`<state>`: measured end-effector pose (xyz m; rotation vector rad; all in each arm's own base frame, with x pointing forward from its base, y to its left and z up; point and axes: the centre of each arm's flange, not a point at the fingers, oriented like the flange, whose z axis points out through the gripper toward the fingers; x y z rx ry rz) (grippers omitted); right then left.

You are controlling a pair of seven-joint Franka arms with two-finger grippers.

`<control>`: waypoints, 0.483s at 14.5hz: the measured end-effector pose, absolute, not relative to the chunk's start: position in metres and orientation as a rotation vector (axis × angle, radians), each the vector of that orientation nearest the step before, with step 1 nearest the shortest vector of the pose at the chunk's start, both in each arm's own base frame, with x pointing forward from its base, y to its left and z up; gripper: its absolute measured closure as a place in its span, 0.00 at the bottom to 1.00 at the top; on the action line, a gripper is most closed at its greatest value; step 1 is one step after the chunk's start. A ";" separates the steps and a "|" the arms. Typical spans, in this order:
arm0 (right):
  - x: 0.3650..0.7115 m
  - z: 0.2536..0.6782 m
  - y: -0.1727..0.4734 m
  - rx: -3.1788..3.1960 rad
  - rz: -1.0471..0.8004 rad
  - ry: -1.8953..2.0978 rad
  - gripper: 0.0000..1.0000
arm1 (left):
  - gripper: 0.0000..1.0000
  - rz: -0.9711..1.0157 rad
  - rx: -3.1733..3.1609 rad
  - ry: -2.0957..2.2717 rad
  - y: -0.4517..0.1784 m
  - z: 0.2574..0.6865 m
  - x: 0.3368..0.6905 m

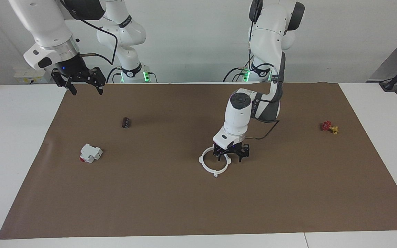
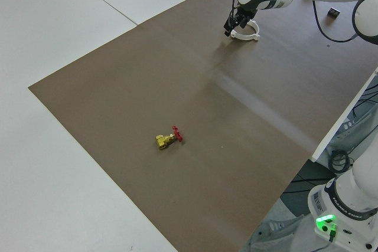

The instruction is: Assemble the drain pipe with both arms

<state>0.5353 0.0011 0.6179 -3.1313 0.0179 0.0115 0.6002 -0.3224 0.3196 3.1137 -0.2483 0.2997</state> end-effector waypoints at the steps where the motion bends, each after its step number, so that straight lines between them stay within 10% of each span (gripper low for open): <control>1: 0.535 0.618 0.001 -3.131 0.011 0.018 0.03 | 0.00 0.296 3.121 -0.231 -0.315 0.329 0.602; 7: 0.535 0.618 0.001 -3.131 0.010 0.018 0.03 | 0.00 0.256 3.162 -0.199 -0.222 0.396 0.601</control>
